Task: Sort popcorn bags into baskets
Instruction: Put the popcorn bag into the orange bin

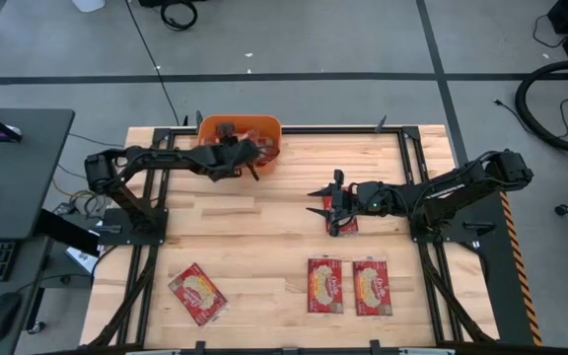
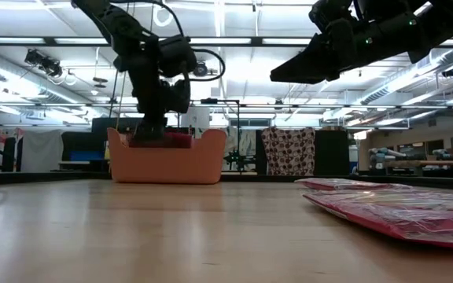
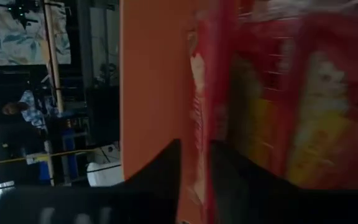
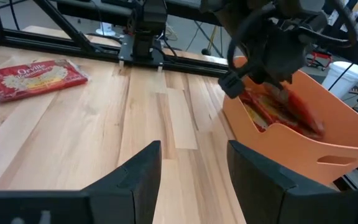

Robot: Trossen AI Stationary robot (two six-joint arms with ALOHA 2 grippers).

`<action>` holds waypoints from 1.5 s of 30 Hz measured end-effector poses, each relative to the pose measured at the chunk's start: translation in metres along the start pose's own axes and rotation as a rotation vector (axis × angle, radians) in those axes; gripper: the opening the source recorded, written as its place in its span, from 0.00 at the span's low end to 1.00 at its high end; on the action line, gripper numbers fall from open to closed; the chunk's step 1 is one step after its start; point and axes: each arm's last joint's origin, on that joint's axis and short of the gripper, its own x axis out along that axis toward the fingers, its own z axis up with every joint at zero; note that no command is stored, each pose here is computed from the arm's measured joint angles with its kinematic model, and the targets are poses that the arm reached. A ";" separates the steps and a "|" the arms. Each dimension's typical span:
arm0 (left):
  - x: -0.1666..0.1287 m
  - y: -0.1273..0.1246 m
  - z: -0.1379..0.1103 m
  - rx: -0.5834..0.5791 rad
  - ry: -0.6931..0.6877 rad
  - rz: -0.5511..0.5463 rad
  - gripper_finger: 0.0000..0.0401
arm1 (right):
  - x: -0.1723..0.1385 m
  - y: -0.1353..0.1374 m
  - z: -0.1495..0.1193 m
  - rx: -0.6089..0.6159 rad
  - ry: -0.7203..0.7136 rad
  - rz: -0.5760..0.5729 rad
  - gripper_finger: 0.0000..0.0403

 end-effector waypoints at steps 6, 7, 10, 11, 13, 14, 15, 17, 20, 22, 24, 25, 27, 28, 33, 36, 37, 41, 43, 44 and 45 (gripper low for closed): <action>-0.053 -0.020 0.016 0.059 -0.197 -0.146 0.42 | 0.000 0.000 0.000 0.005 0.003 0.001 0.47; -0.066 -0.026 0.018 0.057 -0.255 -0.196 0.44 | 0.000 0.000 0.000 0.006 0.005 0.000 0.47; -0.103 -0.043 0.017 0.054 -0.393 -0.416 0.45 | 0.000 0.000 -0.001 0.009 0.008 0.001 0.47; -0.114 -0.049 0.016 0.044 -0.425 -0.521 0.45 | 0.000 0.000 -0.001 0.009 0.009 0.001 0.47; -0.133 -0.060 0.011 0.005 -0.446 -0.769 0.43 | 0.000 0.000 -0.001 0.012 0.011 0.002 0.47; -0.141 -0.065 0.008 -0.032 -0.427 -0.882 0.43 | 0.000 0.000 -0.001 0.012 0.011 0.001 0.47; -0.148 -0.070 0.007 -0.080 -0.404 -0.981 0.42 | 0.000 0.000 -0.001 0.012 0.011 0.002 0.47; -0.161 -0.079 0.002 -0.163 -0.304 -1.146 0.40 | 0.000 0.000 0.000 0.015 0.005 0.001 0.47; -0.179 -0.098 -0.006 -0.222 -0.135 -1.301 0.38 | 0.000 0.000 0.000 0.027 0.000 0.000 0.47; -0.192 -0.112 -0.019 -0.219 -0.016 -1.349 0.36 | 0.000 0.000 0.000 0.034 -0.003 0.003 0.47; -0.205 -0.126 -0.032 -0.211 0.073 -1.391 0.36 | 0.000 0.000 0.000 0.034 -0.003 0.006 0.47; -0.210 -0.133 -0.040 -0.203 0.133 -1.407 0.35 | 0.000 0.000 0.000 0.035 -0.004 0.006 0.47; -0.221 -0.146 -0.055 -0.191 0.248 -1.431 0.35 | 0.000 0.000 0.000 0.034 -0.003 0.006 0.47; -0.226 -0.151 -0.062 -0.193 0.300 -1.439 0.35 | 0.000 0.000 0.000 0.035 -0.004 0.006 0.47; -0.237 -0.174 -0.093 -0.187 0.416 -1.374 0.35 | 0.000 0.000 0.001 0.036 -0.014 0.005 0.47; -0.230 -0.181 -0.104 -0.211 0.393 -1.286 0.35 | 0.000 0.000 0.002 0.036 -0.017 0.005 0.47; -0.226 -0.182 -0.106 -0.224 0.366 -1.251 0.35 | 0.000 0.000 0.002 0.036 -0.018 0.005 0.47; -0.209 -0.180 -0.101 -0.310 0.184 -1.075 0.35 | 0.000 0.000 0.003 0.038 -0.033 0.002 0.47; -0.200 -0.176 -0.094 -0.369 0.059 -0.940 0.35 | 0.000 0.000 0.003 0.037 -0.035 0.002 0.47; -0.196 -0.174 -0.091 -0.407 0.004 -0.870 0.35 | 0.000 0.000 0.004 0.036 -0.037 0.002 0.47; -0.192 -0.171 -0.088 -0.444 -0.040 -0.801 0.35 | 0.000 0.000 0.004 0.035 -0.038 0.002 0.47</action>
